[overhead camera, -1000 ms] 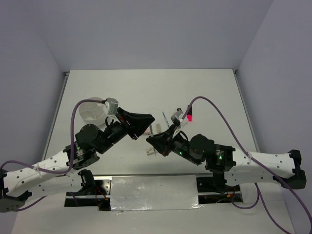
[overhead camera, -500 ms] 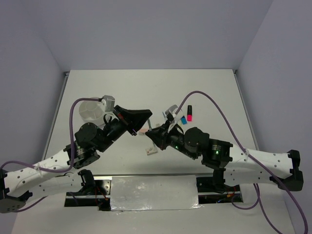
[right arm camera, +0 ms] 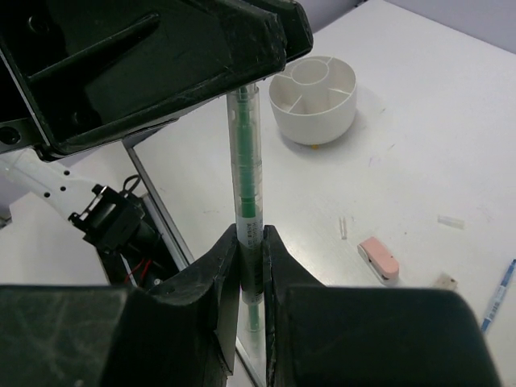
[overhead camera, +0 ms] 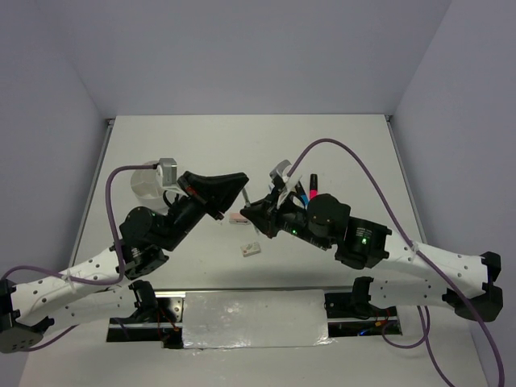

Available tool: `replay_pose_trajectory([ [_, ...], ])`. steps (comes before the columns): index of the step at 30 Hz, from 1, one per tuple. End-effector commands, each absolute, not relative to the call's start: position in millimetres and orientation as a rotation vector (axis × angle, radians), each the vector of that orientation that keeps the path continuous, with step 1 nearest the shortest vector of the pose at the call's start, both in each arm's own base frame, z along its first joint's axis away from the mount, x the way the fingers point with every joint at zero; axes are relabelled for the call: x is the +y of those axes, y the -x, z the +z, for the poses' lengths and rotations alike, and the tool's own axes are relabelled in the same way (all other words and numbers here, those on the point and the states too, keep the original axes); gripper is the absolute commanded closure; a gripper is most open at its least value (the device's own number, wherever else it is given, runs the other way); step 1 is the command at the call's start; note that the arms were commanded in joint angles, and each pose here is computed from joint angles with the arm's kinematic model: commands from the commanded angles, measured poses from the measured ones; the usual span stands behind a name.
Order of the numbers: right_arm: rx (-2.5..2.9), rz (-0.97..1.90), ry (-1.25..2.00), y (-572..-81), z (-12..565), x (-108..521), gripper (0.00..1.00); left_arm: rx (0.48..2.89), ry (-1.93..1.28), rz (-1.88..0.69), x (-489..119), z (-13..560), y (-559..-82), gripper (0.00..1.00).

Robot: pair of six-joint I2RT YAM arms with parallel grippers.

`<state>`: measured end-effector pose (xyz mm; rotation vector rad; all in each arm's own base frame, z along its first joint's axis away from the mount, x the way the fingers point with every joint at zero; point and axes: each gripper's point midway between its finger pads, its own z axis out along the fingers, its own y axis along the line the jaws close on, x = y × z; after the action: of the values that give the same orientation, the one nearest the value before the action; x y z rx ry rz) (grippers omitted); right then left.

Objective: Sort the stationery into containers
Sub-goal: Close the pen cap on the pen, then place the pen in the storage box.

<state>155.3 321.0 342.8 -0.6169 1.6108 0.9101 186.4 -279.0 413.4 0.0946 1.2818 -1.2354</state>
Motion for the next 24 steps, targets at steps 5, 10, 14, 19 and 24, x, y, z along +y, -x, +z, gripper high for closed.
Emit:
replay_pose_trajectory([
  [5, 1.272, 1.007, 0.316, -178.5, 484.2, 295.0, 1.0, 1.573, -0.363, -1.284, -318.9, 324.7, -149.7, 1.0],
  [10, 1.353, 1.053, 0.449, -167.9, 437.5, 321.7, 1.0, 1.568, -0.27, -1.168, -296.3, 340.7, -165.2, 0.56],
  [14, 1.447, 1.042, 0.533, -154.3, 391.0, 337.6, 1.0, 1.542, -0.215, -1.103, -278.7, 362.6, -172.5, 0.43],
  [19, 1.507, 1.044, 0.548, -149.9, 362.4, 338.3, 1.0, 1.501, -0.178, -1.066, -265.8, 376.7, -177.0, 0.47],
  [24, 1.566, 1.032, 0.579, -147.0, 337.6, 340.0, 1.0, 1.484, -0.17, -1.057, -262.1, 384.1, -177.7, 0.48],
])
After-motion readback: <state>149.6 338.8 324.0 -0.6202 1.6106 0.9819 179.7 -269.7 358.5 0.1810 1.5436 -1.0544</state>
